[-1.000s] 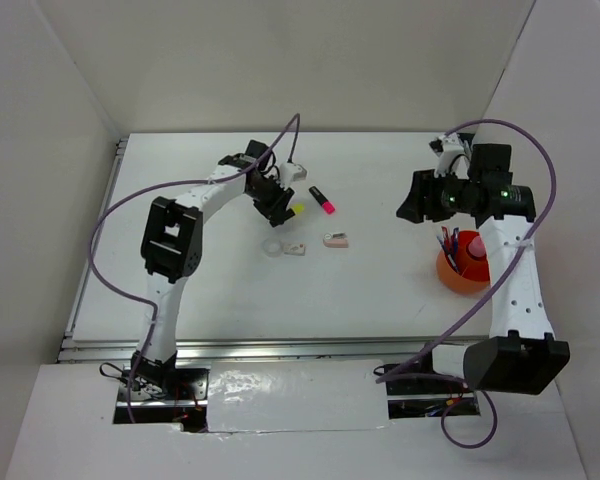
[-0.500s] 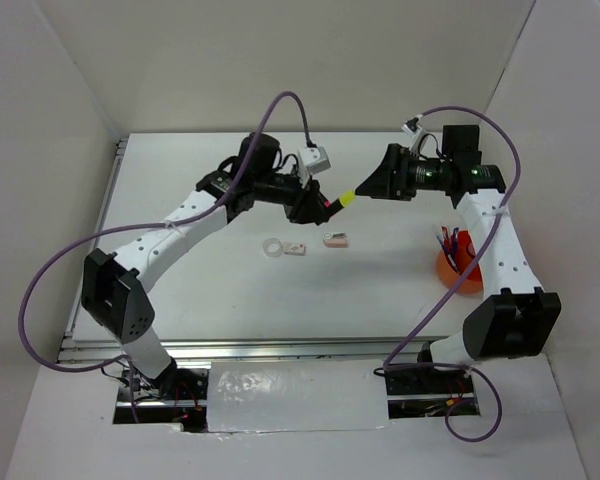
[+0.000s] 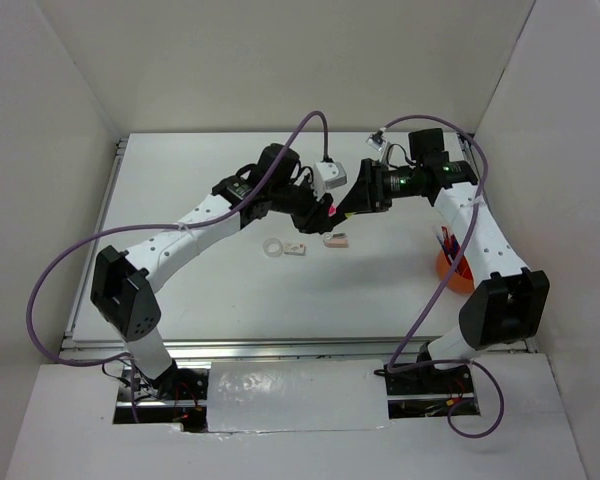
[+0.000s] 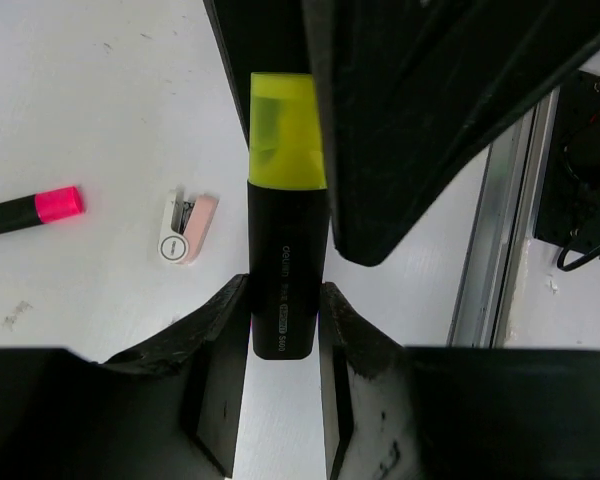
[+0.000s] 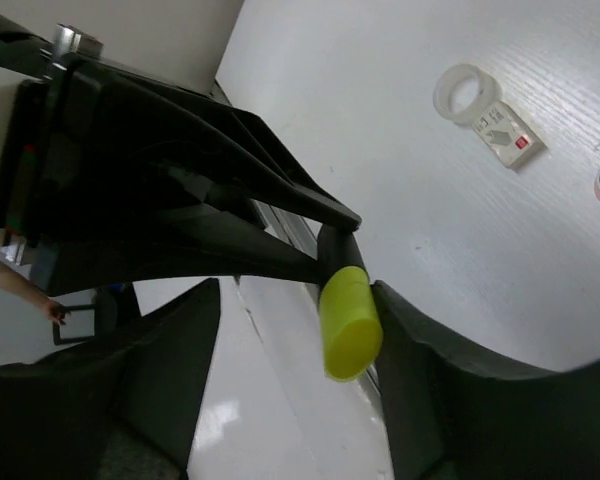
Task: Sort the stationery into containers
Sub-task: Pick up the pen from the center of the board.
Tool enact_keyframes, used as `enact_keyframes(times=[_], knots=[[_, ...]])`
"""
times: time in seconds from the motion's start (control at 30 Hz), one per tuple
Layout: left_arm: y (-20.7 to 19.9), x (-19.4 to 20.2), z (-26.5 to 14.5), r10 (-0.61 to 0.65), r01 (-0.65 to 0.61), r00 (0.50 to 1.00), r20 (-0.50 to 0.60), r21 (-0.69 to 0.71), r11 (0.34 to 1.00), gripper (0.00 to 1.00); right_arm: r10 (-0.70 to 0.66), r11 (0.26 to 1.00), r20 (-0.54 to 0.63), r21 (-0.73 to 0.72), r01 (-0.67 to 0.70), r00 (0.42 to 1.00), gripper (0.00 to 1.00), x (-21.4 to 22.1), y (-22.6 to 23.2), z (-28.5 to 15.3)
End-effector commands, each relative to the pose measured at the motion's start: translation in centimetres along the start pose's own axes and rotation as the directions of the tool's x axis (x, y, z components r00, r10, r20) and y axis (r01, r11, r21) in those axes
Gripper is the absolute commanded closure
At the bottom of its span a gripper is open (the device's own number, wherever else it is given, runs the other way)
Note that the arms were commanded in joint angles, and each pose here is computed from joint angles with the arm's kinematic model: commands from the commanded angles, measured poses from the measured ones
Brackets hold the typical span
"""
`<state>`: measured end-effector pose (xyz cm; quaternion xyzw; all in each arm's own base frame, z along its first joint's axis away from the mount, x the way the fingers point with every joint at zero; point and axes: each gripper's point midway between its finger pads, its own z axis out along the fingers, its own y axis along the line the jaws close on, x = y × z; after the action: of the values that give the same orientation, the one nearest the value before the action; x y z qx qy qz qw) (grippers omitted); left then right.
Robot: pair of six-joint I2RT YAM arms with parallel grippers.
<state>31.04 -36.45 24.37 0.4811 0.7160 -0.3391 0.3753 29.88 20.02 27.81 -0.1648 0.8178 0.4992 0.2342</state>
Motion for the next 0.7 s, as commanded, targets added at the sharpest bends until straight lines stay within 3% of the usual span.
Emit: enact_keyframes(times=[0.0,0.13,0.17,0.23,0.27,0.33,0.37,0.4,0.43,0.53,0.57,0.67], knots=[[0.3,-2.2,-0.4,0.074,-0.072,0.996,0.050,-0.038,0.997,1.00,0.033,0.999,-0.055,-0.009,-0.034,0.998,0.36,1.5,-0.2,0.0],[0.3,-2.1,-0.5,0.078,-0.076,0.996,0.047,-0.041,0.996,1.00,0.035,0.999,-0.005,0.022,-0.035,0.999,0.57,0.7,-1.0,-0.9],[0.3,-2.1,-0.6,0.080,-0.078,0.996,0.050,-0.043,0.996,1.00,0.044,0.998,0.004,0.037,-0.044,0.999,0.69,0.6,-1.4,-1.1],[0.2,-2.0,-0.6,0.080,-0.078,0.996,0.047,-0.041,0.996,1.00,0.045,0.997,0.028,0.060,-0.047,0.999,0.81,0.0,-1.9,-1.8],[0.2,-2.0,-0.6,0.080,-0.078,0.996,0.045,-0.040,0.996,0.92,0.036,0.997,0.032,0.074,-0.038,0.999,0.92,-0.1,-2.3,-2.2],[0.2,-2.0,-0.6,0.080,-0.078,0.996,0.041,-0.041,0.996,0.70,0.048,0.994,0.033,0.095,-0.051,0.998,1.00,-0.3,-2.7,-3.0],[0.2,-1.7,-0.6,0.074,-0.073,0.997,0.028,-0.042,0.996,0.39,0.025,0.994,0.031,0.109,-0.028,0.999,1.00,-0.3,-3.0,-3.4],[0.6,-1.9,-0.7,0.074,-0.073,0.997,0.023,-0.065,0.995,0.25,0.023,0.992,0.020,0.125,-0.026,1.000,1.00,0.0,-3.1,-3.9],[0.9,-1.6,-0.7,0.068,-0.067,0.998,0.010,-0.082,0.994,0.02,0.007,0.989,0.024,0.148,-0.010,1.000,1.00,-0.3,-3.2,-4.6],[2.1,-0.9,-0.8,0.050,-0.053,0.998,-0.031,-0.137,0.989,0.01,-0.108,0.929,-0.024,0.353,0.110,0.994,1.00,0.3,-5.2,-7.7],[2.2,-0.4,-1.0,0.037,-0.044,0.998,-0.052,-0.140,0.989,0.01,-0.168,0.871,-0.058,0.459,0.176,0.984,1.00,0.9,-5.9,-9.4],[3.1,0.4,-1.7,0.005,-0.014,0.998,-0.062,-0.158,0.987,0.01,-0.199,0.762,-0.138,0.601,0.242,0.970,1.00,3.1,-6.5,-12.5]])
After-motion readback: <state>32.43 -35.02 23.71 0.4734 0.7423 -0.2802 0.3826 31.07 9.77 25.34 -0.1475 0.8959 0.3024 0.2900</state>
